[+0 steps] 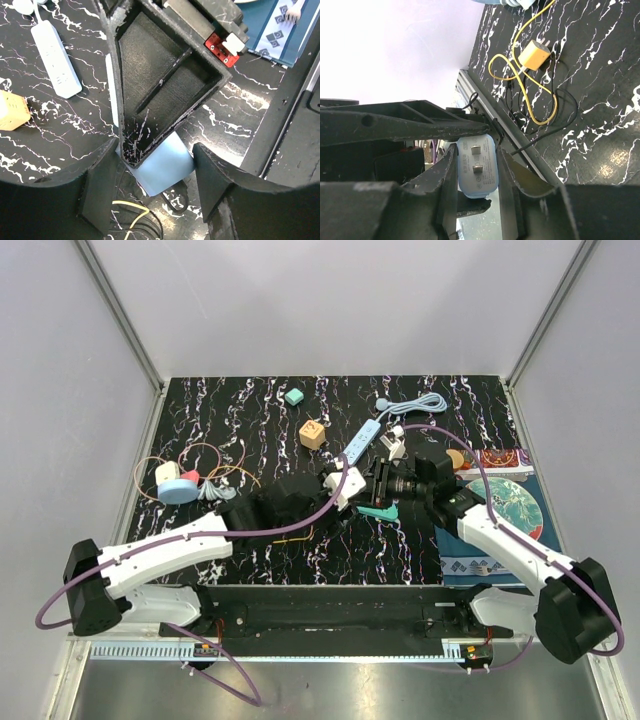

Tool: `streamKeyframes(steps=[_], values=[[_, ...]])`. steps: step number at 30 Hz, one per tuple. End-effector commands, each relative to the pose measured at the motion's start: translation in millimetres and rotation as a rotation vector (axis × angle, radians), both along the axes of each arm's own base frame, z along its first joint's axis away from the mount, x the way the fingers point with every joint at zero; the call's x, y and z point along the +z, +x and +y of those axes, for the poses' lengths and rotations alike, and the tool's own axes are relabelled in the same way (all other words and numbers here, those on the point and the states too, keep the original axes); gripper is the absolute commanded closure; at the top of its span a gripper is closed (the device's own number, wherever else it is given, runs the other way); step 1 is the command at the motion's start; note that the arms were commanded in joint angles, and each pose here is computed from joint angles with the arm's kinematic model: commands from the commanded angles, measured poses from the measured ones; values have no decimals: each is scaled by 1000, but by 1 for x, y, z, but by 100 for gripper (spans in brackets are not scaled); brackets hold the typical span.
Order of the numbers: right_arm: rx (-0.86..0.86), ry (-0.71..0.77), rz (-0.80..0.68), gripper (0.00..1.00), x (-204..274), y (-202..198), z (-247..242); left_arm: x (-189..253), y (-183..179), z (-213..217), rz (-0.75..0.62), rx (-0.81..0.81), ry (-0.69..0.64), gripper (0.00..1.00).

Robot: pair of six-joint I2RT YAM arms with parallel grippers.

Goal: Insert the plug
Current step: Pick up the plug from the center of the board.

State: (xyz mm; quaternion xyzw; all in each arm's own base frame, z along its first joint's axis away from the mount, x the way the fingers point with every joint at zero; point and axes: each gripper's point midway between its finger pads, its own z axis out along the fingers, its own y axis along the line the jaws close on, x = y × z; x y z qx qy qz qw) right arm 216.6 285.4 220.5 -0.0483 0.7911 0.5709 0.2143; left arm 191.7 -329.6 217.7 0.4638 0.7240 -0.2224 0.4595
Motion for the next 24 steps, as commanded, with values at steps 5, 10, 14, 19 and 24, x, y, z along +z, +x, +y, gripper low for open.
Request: streamKeyframes(steps=[5,10,14,19,24], values=[[-114,98,-12,100,29,8,-4,47,16,10,-120,166,-281,18],[-170,158,-11,100,40,10,-7,53,14,21,-128,220,-399,11],[-214,174,-19,100,40,12,-12,64,6,25,-47,260,-585,11],[-251,219,7,100,41,13,-15,64,2,28,-28,258,-659,10],[-254,232,15,100,42,13,-15,55,3,16,-49,216,-588,8]])
